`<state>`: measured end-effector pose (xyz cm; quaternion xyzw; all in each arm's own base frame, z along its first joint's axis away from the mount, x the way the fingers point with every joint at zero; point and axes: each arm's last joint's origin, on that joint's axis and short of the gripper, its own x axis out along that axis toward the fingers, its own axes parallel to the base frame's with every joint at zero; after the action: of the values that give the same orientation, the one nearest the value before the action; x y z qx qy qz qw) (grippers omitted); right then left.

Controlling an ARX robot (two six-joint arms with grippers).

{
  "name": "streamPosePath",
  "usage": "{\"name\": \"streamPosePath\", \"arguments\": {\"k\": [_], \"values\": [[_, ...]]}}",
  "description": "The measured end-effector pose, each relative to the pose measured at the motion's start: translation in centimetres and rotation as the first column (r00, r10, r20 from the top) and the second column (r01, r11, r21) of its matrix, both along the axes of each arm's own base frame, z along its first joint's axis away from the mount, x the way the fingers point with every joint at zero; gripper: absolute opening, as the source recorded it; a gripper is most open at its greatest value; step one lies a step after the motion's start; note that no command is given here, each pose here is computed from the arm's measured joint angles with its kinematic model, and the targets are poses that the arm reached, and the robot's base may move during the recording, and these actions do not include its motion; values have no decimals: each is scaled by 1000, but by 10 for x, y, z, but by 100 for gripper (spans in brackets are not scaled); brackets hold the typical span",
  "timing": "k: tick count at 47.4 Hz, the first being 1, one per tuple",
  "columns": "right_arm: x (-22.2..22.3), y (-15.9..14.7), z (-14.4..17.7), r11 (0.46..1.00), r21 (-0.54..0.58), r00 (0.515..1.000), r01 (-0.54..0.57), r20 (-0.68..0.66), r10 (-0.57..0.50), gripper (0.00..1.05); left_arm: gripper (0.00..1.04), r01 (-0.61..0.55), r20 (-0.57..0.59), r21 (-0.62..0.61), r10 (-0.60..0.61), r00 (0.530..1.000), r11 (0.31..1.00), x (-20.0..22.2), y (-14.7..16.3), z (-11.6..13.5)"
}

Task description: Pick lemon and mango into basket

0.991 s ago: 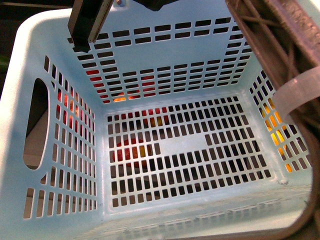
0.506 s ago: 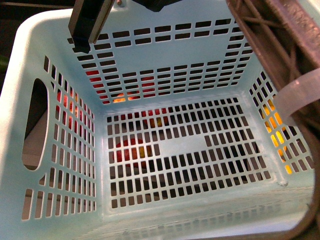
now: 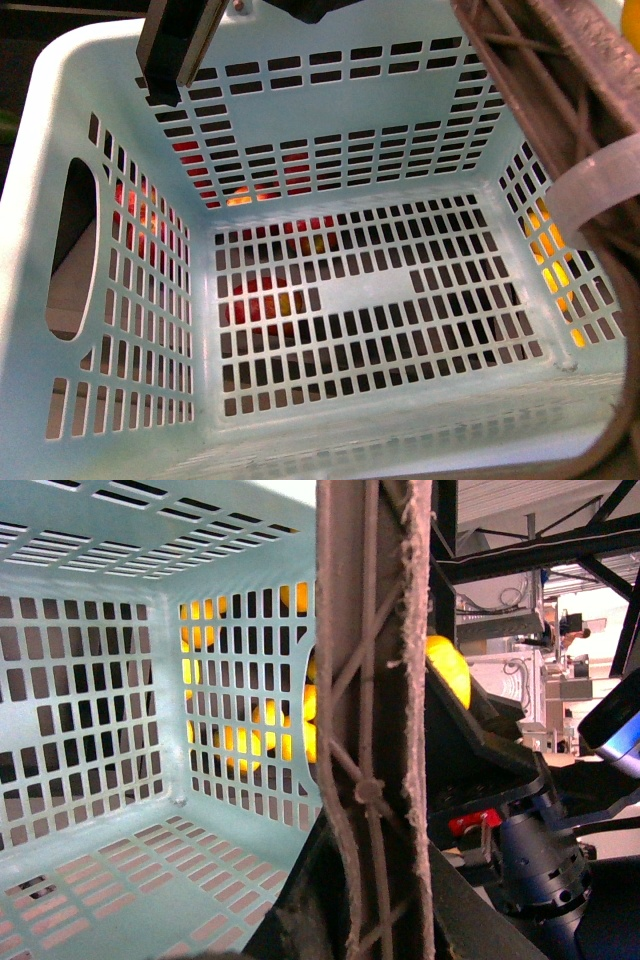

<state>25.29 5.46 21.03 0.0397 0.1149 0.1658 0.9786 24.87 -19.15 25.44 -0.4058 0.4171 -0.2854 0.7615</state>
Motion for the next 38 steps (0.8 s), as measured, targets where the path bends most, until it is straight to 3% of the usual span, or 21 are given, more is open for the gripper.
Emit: {"name": "streamPosePath", "arguments": {"k": [13,17,25,38], "values": [[-12,15,-14,999,-22,998,-35,-48,34,60,6,0,0,1,0,1000,1000,0,0,0],[-15,15,-18,999,-37,997,-33,-72,31,77,6,0,0,0,0,1000,1000,0,0,0],[-17,10,-13,999,-41,998,3,-64,-5,97,6,0,1,1,0,1000,1000,0,0,0],[-25,-11,6,986,-48,987,157,-9,-158,96,6,-4,4,8,4,1000,1000,0,0,-1]]}}
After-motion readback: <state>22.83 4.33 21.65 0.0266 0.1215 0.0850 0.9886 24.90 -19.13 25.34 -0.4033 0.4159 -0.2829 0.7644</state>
